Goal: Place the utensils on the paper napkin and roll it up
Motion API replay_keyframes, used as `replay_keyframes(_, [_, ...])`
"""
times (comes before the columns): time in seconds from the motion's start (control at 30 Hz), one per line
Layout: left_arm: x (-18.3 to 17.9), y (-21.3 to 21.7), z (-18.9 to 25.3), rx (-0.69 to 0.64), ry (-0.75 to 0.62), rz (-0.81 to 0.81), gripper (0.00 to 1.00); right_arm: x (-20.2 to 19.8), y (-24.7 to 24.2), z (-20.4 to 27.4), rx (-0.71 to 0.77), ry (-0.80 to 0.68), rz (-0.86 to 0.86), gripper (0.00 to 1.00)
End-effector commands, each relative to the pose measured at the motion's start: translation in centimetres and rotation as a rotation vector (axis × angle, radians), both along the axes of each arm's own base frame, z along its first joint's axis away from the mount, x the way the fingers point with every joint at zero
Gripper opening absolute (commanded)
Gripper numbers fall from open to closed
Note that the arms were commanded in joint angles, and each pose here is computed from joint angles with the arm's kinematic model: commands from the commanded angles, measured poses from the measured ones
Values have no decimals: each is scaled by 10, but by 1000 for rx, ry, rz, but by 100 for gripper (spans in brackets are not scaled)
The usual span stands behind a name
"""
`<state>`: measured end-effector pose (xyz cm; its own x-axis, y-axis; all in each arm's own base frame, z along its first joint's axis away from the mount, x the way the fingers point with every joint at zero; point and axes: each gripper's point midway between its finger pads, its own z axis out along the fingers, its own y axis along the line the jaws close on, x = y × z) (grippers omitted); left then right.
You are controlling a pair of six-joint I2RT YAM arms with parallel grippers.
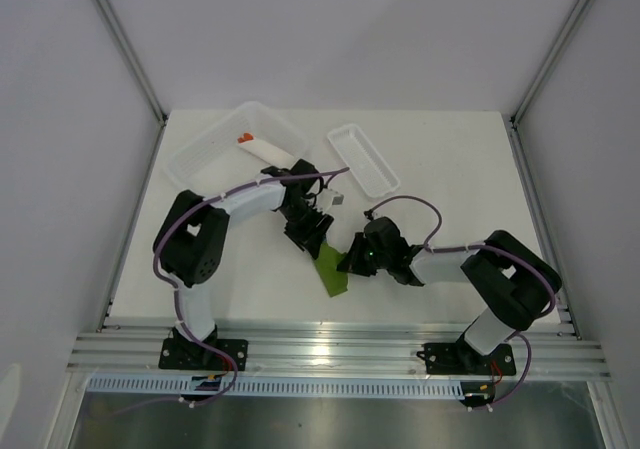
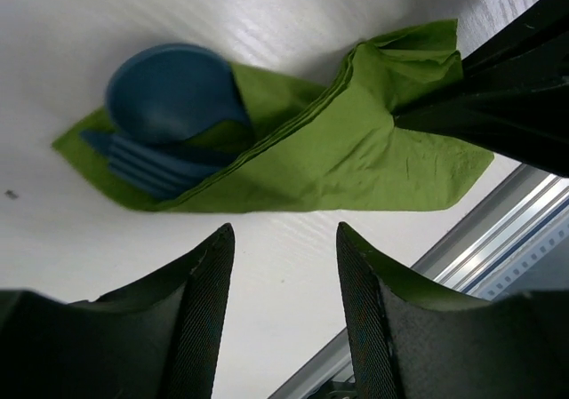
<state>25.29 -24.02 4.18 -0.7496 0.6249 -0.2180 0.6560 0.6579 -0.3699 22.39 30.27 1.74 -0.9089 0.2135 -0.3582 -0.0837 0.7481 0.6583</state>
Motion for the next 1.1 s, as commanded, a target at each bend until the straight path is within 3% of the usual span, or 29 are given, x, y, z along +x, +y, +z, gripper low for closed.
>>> replay_keyframes(0.0, [-3,-9,-14,21,19,-15,53,-3,-4,-12,-31,-1,19,1])
replay_keyframes(0.03, [-3,-9,-14,19,19,-15,52,-4,-4,-13,-31,1,22,1])
replay_keyframes(0.13, [-7,-4,-26,46,39,-8,52,-8,-7,-17,-28,13,27,18])
replay_keyframes(0.27, [-7,-2,-31,65,40,-4,51,-9,-10,-22,-47,21,34,29])
replay_keyframes(0.37, [-7,-3,-32,62,42,1,51,-10,-5,-23,-30,28,49,36])
replay_keyframes(0.5, [-7,-2,-35,67,48,4,51,-11,-1,-30,-9,44,56,38])
replay_keyframes(0.6, [-7,-3,-35,65,50,2,51,-13,0,-37,-9,65,60,34])
replay_keyframes(0.87, [-5,-2,-35,66,41,-3,51,-9,2,-27,77,66,50,1])
replay_keyframes(1.07, [10,-1,-12,39,-13,7,54,-3,6,-17,137,55,42,0])
